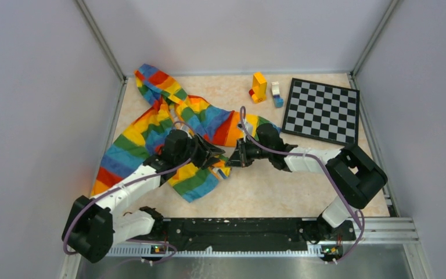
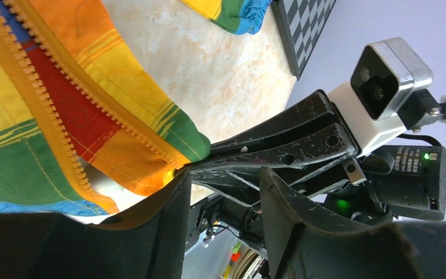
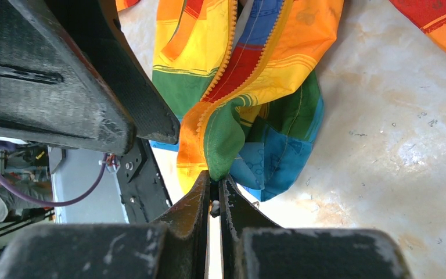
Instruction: Zip up the jacket
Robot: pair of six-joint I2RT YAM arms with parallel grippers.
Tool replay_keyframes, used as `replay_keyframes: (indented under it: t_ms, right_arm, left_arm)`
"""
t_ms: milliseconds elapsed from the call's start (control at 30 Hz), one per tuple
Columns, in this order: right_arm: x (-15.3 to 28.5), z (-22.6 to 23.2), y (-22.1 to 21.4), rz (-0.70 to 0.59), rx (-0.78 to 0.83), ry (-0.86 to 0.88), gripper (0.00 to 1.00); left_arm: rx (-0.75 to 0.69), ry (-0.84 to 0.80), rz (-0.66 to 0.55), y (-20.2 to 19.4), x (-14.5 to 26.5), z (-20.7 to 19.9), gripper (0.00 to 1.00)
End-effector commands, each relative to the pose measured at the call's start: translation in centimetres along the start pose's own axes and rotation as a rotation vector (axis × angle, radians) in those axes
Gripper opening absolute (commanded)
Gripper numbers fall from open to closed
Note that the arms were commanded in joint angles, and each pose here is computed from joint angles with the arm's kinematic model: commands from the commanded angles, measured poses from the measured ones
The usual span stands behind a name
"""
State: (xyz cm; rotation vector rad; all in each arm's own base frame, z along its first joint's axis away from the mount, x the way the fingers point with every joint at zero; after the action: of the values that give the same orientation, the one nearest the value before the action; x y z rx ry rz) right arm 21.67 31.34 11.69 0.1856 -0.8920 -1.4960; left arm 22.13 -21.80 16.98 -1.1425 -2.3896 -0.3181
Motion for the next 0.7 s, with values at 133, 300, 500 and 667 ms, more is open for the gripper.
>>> replay_keyframes:
  t_ms: [133, 300, 500, 667]
  right_arm:
    - [-0.1, 1.2, 1.9, -0.054, 0.033, 0.047, 0.00]
    - [-0.1, 1.1, 1.8, -0.053, 0.031, 0.043, 0.00]
    - [0.1, 1.5, 1.9, -0.059, 0.022, 0.064, 0.00]
    - [0.0, 1.8, 2.0, -0.059, 0.017, 0.078, 0.00]
  left_arm:
    - [-0.019, -0.009, 0.000, -0.2, -0.6, 1.0, 0.43]
    - [-0.029, -0.003, 0.001, -0.3, -0.7, 1.2, 0.44]
    - [-0.033, -0.010, -0.009, -0.1, -1.2, 1.5, 0.45]
    - [-0.049, -0.014, -0.012, 0.2, -2.0, 1.4, 0.42]
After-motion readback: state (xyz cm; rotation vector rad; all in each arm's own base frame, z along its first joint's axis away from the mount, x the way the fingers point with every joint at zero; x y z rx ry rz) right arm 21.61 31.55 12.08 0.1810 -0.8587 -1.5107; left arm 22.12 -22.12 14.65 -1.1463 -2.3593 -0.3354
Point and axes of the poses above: each gripper's point midway between its finger pads, its own x axis back along the fingers, its own z axis along the line the jaws close on, y = z × x, the point moved 4 cm from there along x, back along the fingers, and after that the axes turned 2 degrees about x, right-handed, at the moved point
